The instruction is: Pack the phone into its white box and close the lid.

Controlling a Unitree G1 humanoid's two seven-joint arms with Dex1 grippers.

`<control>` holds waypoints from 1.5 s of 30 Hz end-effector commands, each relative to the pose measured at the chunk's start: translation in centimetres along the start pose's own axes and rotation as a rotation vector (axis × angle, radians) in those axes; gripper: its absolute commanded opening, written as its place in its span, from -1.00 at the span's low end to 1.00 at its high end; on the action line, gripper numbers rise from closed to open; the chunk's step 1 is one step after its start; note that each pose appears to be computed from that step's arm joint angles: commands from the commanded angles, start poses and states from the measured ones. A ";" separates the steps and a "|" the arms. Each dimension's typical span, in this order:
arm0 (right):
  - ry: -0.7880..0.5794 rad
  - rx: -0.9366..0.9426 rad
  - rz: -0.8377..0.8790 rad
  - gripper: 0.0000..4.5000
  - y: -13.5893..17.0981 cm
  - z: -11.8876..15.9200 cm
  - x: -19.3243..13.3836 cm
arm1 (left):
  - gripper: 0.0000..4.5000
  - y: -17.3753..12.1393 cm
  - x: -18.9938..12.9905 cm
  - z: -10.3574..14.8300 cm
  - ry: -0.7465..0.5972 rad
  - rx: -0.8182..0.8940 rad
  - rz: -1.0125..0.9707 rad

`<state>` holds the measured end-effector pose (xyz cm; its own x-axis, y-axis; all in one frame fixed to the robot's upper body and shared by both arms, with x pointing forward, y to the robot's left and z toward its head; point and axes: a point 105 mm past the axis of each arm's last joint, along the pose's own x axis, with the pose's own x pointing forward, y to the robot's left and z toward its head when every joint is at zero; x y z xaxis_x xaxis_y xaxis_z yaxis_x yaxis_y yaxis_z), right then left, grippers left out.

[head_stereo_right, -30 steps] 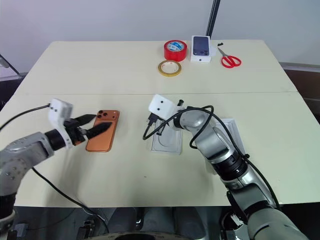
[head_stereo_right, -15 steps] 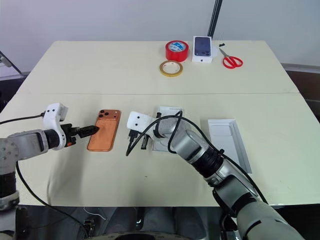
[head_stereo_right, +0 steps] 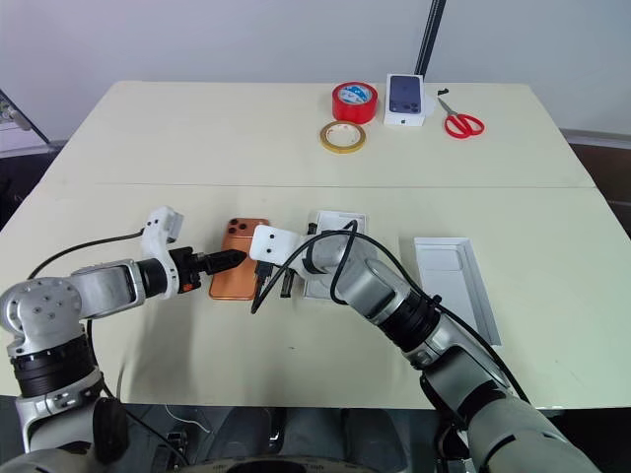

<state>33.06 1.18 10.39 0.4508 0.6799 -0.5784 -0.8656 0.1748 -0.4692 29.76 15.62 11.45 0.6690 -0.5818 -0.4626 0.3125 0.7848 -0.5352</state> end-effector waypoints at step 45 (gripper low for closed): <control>-0.284 -0.035 -0.097 -1.00 -2.9 0.7 -13.2 | -1.00 -6.2 0.6 2.8 -0.167 -0.387 -0.319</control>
<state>30.44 -7.17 17.28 0.4629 0.7963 -0.3894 -0.8308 0.2366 -0.5037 30.30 12.86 13.86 0.7116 -0.6669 -0.2212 0.1714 0.4701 -0.8658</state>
